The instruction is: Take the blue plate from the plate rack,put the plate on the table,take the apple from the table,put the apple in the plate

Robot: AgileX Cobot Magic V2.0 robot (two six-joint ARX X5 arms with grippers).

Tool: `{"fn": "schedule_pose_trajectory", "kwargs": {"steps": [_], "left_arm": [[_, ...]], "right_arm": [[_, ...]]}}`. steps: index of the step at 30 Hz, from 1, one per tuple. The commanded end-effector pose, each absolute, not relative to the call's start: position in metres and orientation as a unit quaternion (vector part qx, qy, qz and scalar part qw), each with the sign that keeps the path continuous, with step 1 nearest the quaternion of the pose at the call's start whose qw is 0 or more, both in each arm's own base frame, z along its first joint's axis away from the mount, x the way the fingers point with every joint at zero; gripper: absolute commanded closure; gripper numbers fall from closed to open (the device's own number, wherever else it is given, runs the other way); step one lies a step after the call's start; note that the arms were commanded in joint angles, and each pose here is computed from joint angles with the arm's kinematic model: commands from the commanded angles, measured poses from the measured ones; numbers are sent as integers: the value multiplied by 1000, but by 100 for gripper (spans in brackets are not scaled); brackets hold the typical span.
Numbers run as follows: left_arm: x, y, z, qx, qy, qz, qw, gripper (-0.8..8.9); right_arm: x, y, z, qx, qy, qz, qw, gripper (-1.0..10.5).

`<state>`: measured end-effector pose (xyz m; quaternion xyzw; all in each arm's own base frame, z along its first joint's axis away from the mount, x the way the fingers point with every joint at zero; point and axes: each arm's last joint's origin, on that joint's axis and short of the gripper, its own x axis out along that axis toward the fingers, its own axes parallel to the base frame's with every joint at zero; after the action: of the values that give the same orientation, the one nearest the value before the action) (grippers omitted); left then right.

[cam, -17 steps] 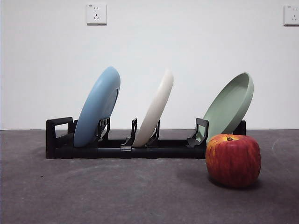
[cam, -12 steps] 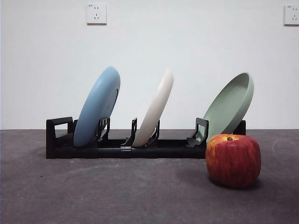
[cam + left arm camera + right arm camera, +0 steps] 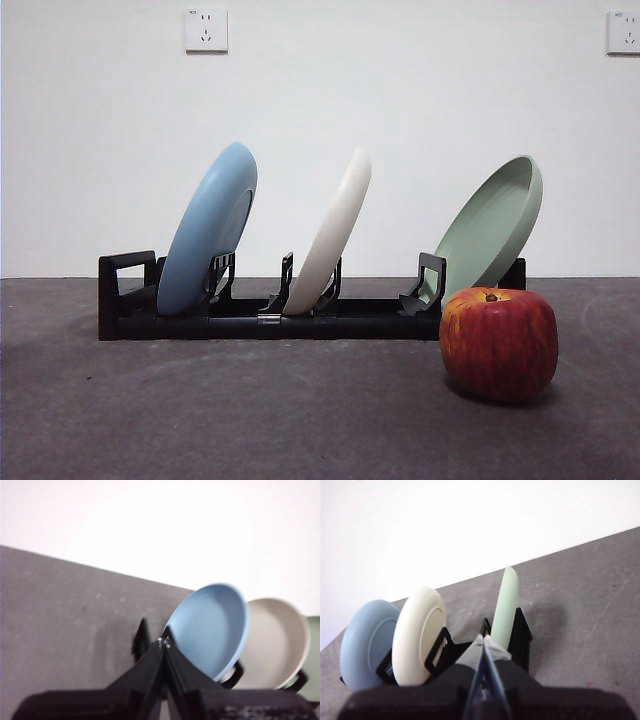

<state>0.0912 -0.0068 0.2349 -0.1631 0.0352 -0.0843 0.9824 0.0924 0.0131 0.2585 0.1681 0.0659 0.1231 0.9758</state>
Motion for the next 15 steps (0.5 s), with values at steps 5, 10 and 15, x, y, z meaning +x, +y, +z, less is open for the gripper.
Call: {"fn": "schedule_pose_trajectory", "kwargs": {"steps": [5,10,15], "left_arm": [[110,-11,299,-146,58,-154,976,820],[135,-15,336,-124,103,-213,964,818],[159,-19,356,-113,161,-264,944,798]], "right_arm": [[118,16,320,129,114,122,978,958],[143,20,345,90,174,151,969,958],[166,27,351,88,231,242,938,945]]}}
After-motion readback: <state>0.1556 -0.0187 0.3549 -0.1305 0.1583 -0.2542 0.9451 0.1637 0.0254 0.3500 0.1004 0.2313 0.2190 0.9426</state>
